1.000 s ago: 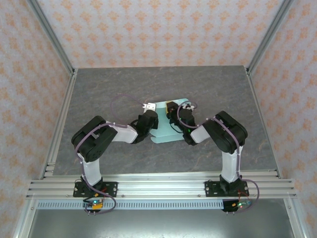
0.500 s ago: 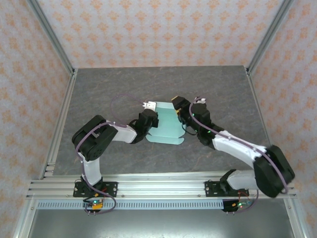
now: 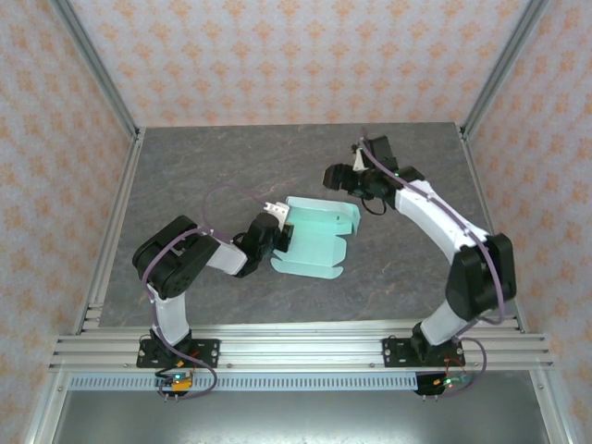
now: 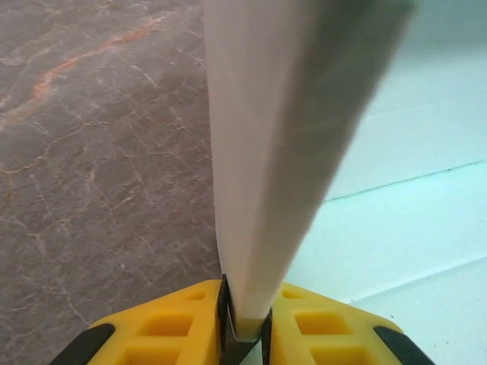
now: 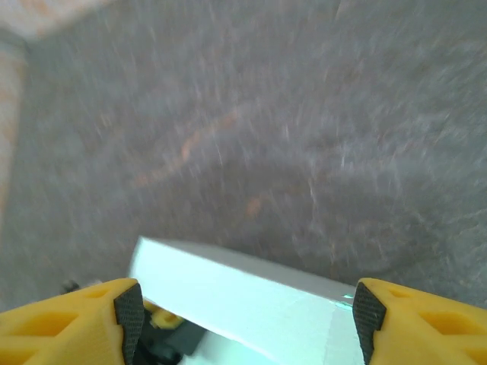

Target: Fold the paper box

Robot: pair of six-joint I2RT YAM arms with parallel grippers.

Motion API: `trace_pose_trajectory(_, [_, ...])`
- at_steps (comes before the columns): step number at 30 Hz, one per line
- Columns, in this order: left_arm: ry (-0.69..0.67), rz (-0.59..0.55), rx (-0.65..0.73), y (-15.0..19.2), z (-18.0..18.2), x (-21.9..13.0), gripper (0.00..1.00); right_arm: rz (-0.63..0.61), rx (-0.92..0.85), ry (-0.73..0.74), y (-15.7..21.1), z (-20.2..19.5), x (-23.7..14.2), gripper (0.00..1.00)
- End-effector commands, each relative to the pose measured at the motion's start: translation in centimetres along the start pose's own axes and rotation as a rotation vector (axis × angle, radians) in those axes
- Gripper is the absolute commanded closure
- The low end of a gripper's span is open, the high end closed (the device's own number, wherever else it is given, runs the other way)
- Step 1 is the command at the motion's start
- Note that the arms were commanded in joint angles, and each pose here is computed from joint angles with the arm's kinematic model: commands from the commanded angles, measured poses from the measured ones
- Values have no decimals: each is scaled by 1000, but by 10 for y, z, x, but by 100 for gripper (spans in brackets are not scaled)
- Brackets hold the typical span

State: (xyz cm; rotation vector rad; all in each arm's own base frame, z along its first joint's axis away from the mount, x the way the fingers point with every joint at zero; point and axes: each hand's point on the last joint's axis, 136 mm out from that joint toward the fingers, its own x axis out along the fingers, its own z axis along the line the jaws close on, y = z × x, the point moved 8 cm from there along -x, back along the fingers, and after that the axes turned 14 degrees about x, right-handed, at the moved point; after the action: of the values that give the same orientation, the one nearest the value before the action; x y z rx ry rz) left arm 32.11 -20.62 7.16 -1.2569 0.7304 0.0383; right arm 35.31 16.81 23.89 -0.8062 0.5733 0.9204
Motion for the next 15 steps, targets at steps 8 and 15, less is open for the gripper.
trace_pose_trajectory(8, [10, -92, 0, -16, 3, 0, 77, 328, -188, -61, 7, 10, 42, 26])
trace_pose_trajectory(15, [-42, -136, -51, -28, 14, -3, 68, 384, -215, -35, 20, 10, 68, 31])
